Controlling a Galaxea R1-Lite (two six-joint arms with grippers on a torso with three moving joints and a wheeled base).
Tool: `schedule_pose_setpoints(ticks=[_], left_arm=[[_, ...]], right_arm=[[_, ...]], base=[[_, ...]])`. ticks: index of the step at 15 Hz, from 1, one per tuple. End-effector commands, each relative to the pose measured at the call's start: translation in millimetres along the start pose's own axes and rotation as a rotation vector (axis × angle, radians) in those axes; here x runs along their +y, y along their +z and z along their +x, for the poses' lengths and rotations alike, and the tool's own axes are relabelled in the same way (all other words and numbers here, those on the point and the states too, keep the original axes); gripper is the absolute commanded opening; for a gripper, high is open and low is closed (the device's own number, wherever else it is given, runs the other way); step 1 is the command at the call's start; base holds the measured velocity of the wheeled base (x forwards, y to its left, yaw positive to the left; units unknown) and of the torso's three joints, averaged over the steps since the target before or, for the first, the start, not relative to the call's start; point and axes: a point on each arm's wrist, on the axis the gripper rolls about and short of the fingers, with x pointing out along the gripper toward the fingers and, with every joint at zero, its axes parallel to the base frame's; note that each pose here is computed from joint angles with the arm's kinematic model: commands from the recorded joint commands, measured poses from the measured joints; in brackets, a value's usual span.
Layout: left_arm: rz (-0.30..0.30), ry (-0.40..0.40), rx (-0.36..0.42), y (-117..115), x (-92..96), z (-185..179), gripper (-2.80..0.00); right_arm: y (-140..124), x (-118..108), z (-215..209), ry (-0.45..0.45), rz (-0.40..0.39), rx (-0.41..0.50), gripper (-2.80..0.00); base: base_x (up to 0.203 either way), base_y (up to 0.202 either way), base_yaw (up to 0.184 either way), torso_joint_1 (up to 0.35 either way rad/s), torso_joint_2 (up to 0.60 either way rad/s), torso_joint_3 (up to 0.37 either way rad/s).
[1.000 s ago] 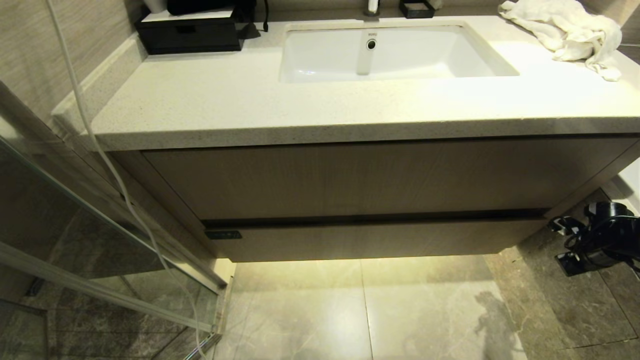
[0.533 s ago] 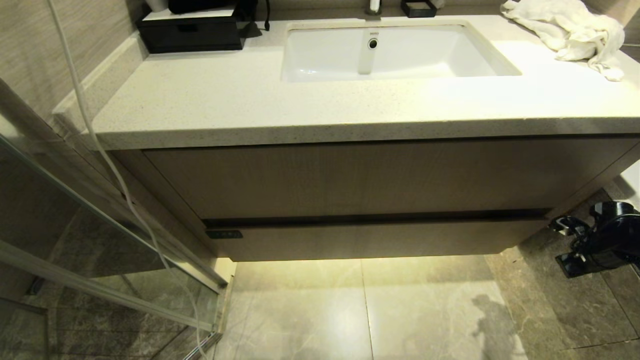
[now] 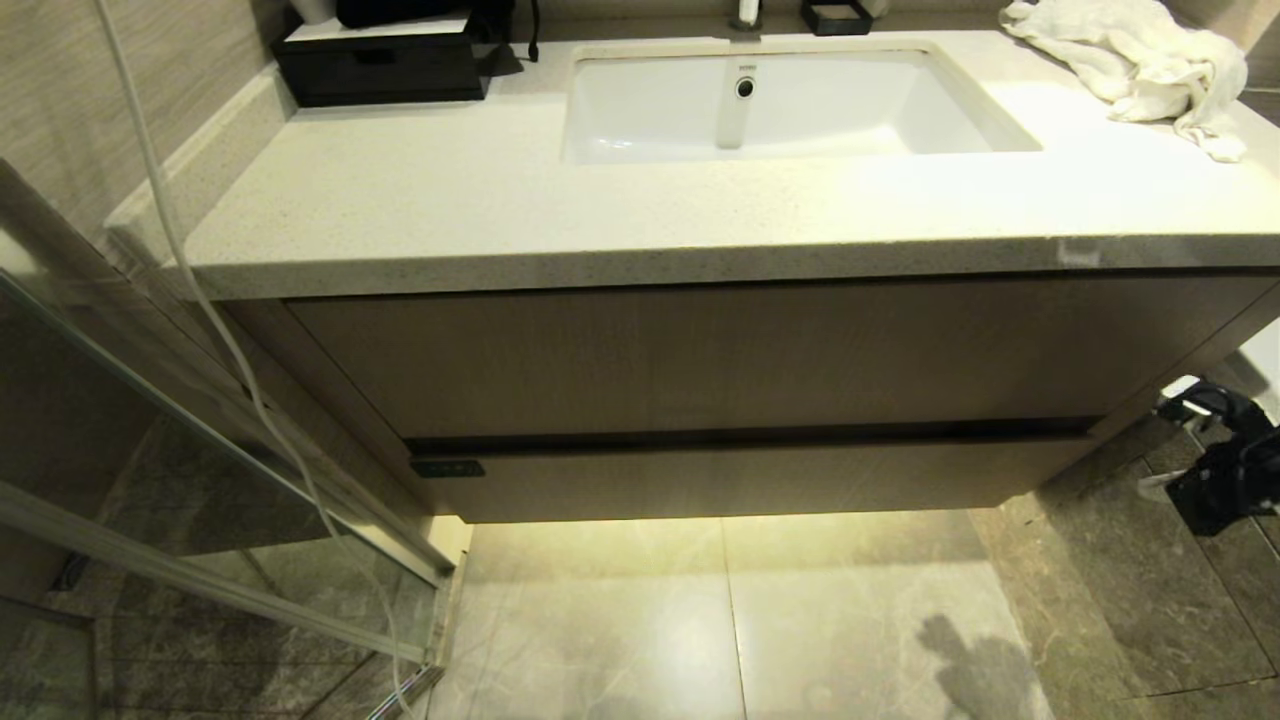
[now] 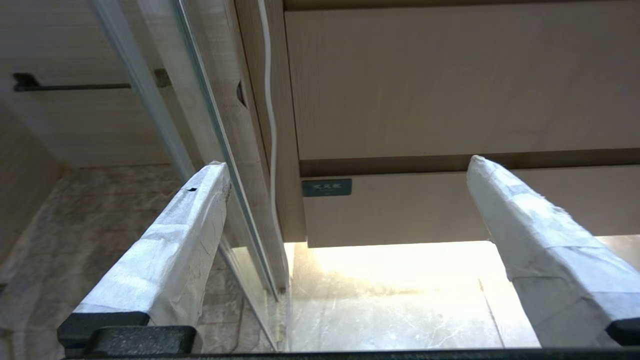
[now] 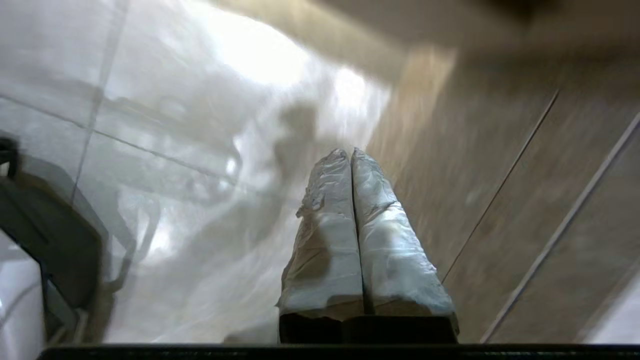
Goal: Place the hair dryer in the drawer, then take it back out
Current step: Close the drawer, then pull open the drawer
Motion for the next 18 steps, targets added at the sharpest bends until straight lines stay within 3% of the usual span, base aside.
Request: schedule_pose_setpoints(ticks=[1,3,4,7,9,12,18], left_arm=[[0.000,0.001,0.038,-11.4,0.0,1.1,0.00],[0.000,0.001,0.038,-11.4,0.0,1.1,0.00],[0.000,0.000,0.038,-11.4,0.0,1.1,0.00],[0.000,0.001,0.038,-11.4,0.0,1.1,0.00],[0.000,0.001,0.038,-11.4,0.0,1.1,0.00],[0.000,0.001,0.038,-11.4,0.0,1.1,0.00],[0.000,0.001,0.038,-11.4,0.0,1.1,0.00]], right_arm=[[28.7,24.5,-68.1,-0.004,-0.186,-0.182,-2.80],[42.6,48.7,-92.3,0.049,-0.368,-0.306,-2.80],[47.4,60.0,-98.7,0.064,-0.471,-0.347,0.00],[44.4,85.0,-116.0,0.056,-0.689,-0.388,0.00],[47.1,102.0,-114.7,0.097,-0.769,-0.424,0.00],[54.2,105.9,-110.2,0.075,-0.885,-0.484,0.00],[58.2,95.9,-86.7,-0.050,-0.971,-0.472,0.00]], base=[[0.000,0.000,0.000,0.000,0.00,0.000],[0.000,0.000,0.000,0.000,0.00,0.000],[0.000,0.000,0.000,0.000,0.00,0.000],[0.000,0.000,0.000,0.000,0.00,0.000],[0.000,0.000,0.000,0.000,0.00,0.000],[0.000,0.000,0.000,0.000,0.00,0.000],[0.000,0.000,0.000,0.000,0.00,0.000]])
